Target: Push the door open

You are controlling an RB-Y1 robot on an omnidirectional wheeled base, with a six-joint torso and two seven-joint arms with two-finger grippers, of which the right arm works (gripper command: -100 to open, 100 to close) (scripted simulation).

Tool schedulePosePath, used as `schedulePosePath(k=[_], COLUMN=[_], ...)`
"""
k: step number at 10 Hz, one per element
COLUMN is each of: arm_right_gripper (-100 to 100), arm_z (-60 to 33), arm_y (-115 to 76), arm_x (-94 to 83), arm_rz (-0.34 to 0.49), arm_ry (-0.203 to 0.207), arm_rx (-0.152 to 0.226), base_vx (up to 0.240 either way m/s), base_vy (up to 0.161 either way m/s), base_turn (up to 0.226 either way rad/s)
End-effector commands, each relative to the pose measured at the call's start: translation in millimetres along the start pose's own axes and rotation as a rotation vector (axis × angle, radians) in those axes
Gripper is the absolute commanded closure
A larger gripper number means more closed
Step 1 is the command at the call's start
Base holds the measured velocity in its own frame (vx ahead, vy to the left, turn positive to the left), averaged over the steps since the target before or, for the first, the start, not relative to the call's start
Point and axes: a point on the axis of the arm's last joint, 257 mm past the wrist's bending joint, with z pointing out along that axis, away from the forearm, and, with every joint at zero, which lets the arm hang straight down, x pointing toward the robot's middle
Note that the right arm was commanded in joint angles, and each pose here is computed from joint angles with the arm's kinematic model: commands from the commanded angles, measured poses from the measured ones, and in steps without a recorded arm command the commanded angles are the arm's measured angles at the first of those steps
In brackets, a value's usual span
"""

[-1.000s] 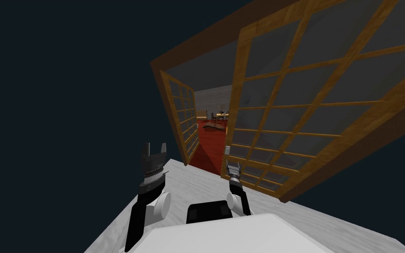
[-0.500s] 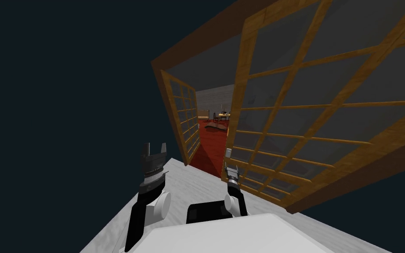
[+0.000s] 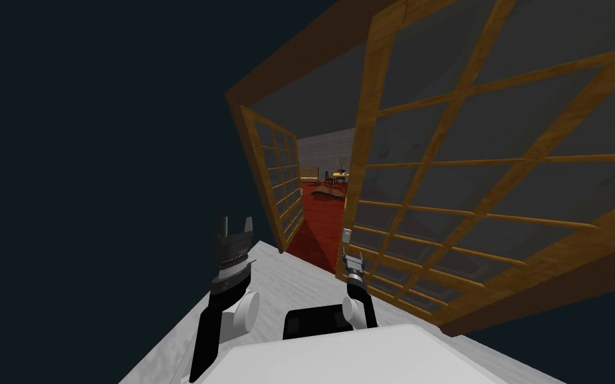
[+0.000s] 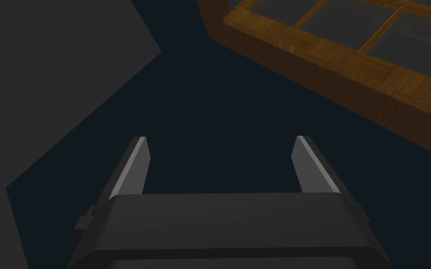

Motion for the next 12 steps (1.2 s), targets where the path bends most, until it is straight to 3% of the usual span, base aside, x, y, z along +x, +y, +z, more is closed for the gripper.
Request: schedulePosePath(k=[1, 2, 4, 8, 9, 10, 12], arm_right_gripper=[-100, -100, -100, -100, -100, 100, 100], arm_z=[1.1, 7.0, 9.2, 3.8, 6.1, 6.1, 6.1], arm_y=[2.5, 14.3, 18.0, 3.7, 7.2, 7.2, 7.2], arm_x=[-2.1, -1.6, -1.8, -5.5, -3.8, -3.8, -3.8], arm_rz=[-0.002, -0.021, -0.023, 0.022, 0.012, 0.012, 0.012], arm_ry=[0.003, 0.010, 0.011, -0.012, -0.006, -0.006, -0.006], arm_rx=[-0.001, -0.004, -0.007, -0.015, -0.014, -0.014, -0.014], base_vx=[0.054, 0.123, 0.176, 0.181, 0.076, -0.018, -0.020], base_vy=[-0.011, -0.026, -0.070, -0.073, -0.031, 0.010, 0.013], base_turn=[0.003, 0.015, 0.020, 0.015, -0.002, 0.004, 0.008])
